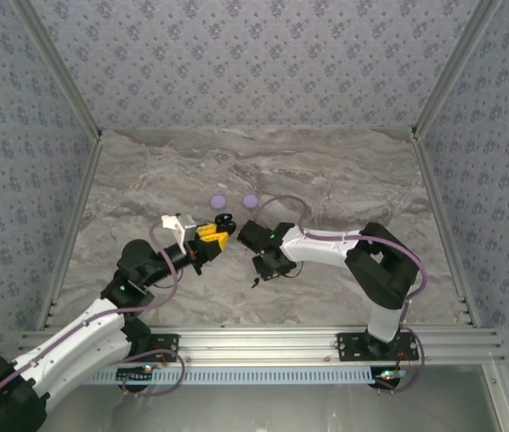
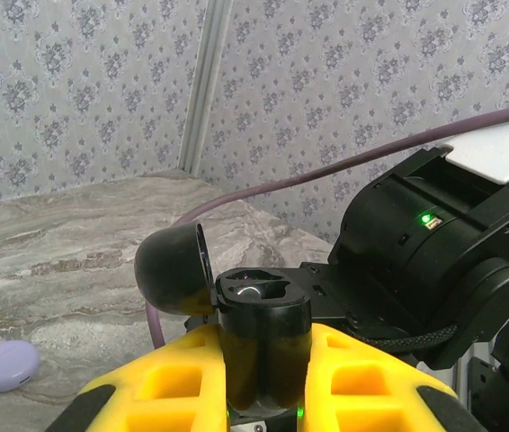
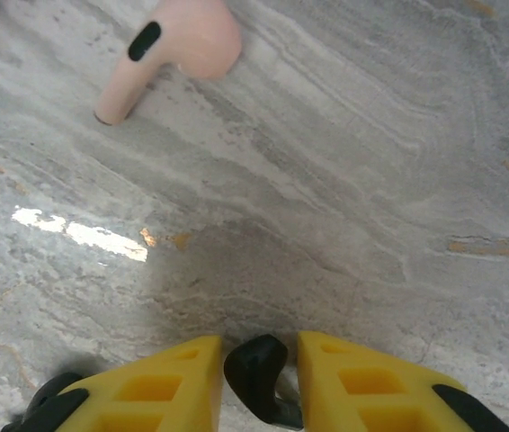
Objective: Insert the wireless bluetooth earbuds into the charging case
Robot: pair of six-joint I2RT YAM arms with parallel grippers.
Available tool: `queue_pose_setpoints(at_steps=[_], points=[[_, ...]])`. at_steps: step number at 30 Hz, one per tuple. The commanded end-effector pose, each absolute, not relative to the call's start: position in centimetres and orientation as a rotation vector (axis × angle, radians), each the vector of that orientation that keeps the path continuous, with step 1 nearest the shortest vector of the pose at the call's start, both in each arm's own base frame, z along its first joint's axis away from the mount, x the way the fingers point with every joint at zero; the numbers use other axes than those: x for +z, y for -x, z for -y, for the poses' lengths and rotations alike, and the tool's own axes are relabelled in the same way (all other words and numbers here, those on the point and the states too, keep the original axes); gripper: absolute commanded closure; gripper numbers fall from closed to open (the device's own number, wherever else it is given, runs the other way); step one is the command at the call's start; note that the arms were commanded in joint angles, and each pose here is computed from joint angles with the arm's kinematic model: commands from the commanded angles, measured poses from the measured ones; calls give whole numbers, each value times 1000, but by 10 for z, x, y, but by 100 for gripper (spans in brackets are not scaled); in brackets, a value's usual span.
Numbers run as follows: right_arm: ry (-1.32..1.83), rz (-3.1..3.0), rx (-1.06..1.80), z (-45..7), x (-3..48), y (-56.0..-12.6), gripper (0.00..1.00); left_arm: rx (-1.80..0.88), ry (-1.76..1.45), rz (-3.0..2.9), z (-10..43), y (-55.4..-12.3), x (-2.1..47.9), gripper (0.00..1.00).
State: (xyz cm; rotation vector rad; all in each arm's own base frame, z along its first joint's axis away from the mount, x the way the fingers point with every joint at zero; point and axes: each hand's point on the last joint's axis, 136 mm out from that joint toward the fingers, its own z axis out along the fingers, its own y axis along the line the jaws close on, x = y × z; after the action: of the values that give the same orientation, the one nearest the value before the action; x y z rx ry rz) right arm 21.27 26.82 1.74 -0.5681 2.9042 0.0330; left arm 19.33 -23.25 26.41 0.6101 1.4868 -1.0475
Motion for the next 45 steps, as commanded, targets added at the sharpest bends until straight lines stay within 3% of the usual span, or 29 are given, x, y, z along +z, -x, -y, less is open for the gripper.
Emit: queue_pose_setpoints(at_steps=[1,6,11,23,27,36,45], points=[[565,-2928,10,-266,14,-213,74,-1035,-606,-1404,230,-193,293,100],[520,-2883,36,-263,31,-217,79,-1035,-603,-1393,230,-194,294,100],[402,-2743,187,-260,78,-226,80,-1049,-607,-1368,236,-195,297,100],[89,-2133,858,-238,291,-223,81,-1080,-702,-1246,267,-182,318,100],[71,-2020,1006,-240,337,-214,81,-1090,-735,-1217,277,-181,325,100],[91,-1927,1116,-260,381,-208,82,-1103,-816,-1177,304,-183,335,100],[102,-1965,1054,-267,369,-213,82,-1113,-829,-1168,312,-185,336,100]])
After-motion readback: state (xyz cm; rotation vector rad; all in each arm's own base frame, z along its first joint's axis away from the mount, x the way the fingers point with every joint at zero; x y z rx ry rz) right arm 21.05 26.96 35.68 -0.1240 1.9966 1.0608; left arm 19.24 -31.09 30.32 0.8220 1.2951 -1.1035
